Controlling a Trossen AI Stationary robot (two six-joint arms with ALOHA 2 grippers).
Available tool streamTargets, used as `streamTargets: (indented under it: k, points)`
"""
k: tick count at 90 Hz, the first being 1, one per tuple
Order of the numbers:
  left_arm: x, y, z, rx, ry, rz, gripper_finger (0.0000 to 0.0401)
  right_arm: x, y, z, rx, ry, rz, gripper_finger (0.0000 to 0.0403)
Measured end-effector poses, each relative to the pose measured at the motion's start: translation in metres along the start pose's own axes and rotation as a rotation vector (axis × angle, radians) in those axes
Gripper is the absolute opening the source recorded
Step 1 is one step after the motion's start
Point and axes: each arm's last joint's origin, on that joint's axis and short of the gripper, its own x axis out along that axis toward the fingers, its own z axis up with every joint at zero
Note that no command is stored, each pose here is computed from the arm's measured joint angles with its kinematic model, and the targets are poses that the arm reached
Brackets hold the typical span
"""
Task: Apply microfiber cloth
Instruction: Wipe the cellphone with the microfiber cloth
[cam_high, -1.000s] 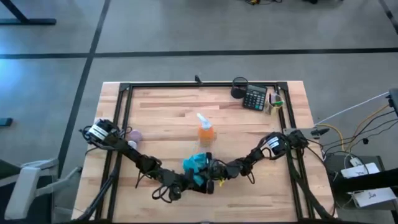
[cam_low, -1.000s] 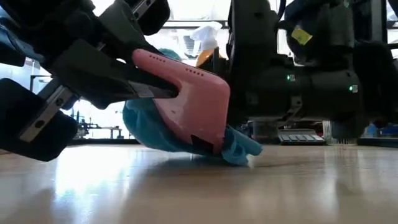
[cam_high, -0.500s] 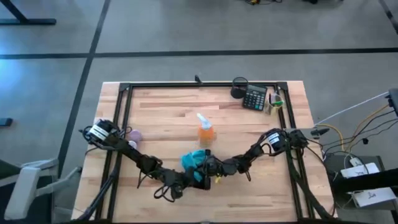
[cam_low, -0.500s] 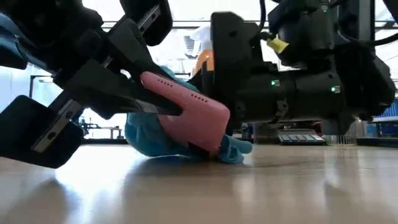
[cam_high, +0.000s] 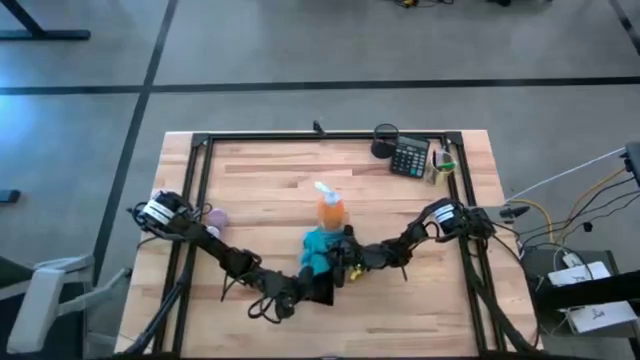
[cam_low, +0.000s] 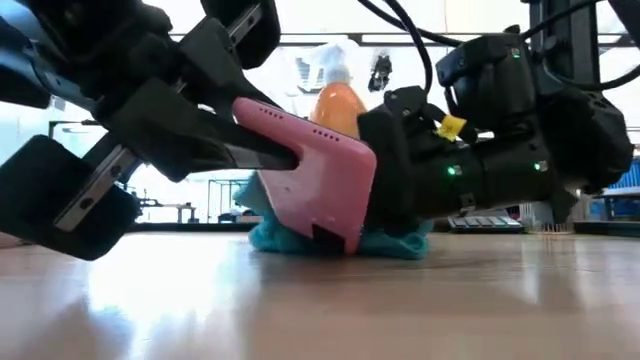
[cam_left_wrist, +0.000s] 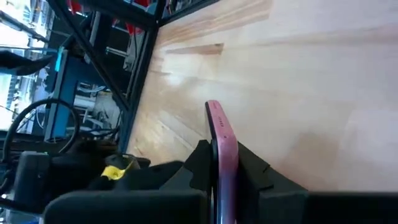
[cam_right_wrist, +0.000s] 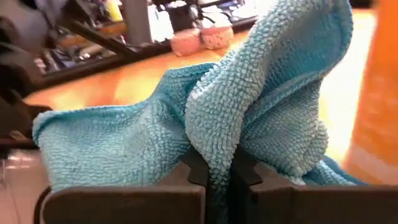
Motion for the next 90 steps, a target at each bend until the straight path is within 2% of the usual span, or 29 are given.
streamTargets:
  k: [15, 30, 58, 73, 90]
  points:
    - [0.000, 0.000, 0.000, -0.009, 0.011, 0.005, 0.0009, -0.006, 0.015, 0.003, 0.029, 0.006, 0.056, 0.0000]
    - [0.000, 0.000, 0.000, -0.028, 0.011, 0.003, 0.0009, -0.017, 0.041, 0.001, 0.091, 0.006, 0.144, 0.0000]
    - [0.000, -0.001, -0.001, -0.030, 0.017, -0.002, 0.0009, -0.031, 0.093, 0.000, 0.193, -0.010, 0.232, 0.0000]
    - [0.000, -0.001, -0.001, -0.028, 0.010, -0.006, 0.0009, -0.038, 0.110, -0.005, 0.222, 0.010, 0.166, 0.0000]
    - [0.000, -0.002, -0.004, -0.015, 0.044, -0.003, 0.0009, -0.034, 0.102, -0.009, 0.179, 0.020, 0.050, 0.0000]
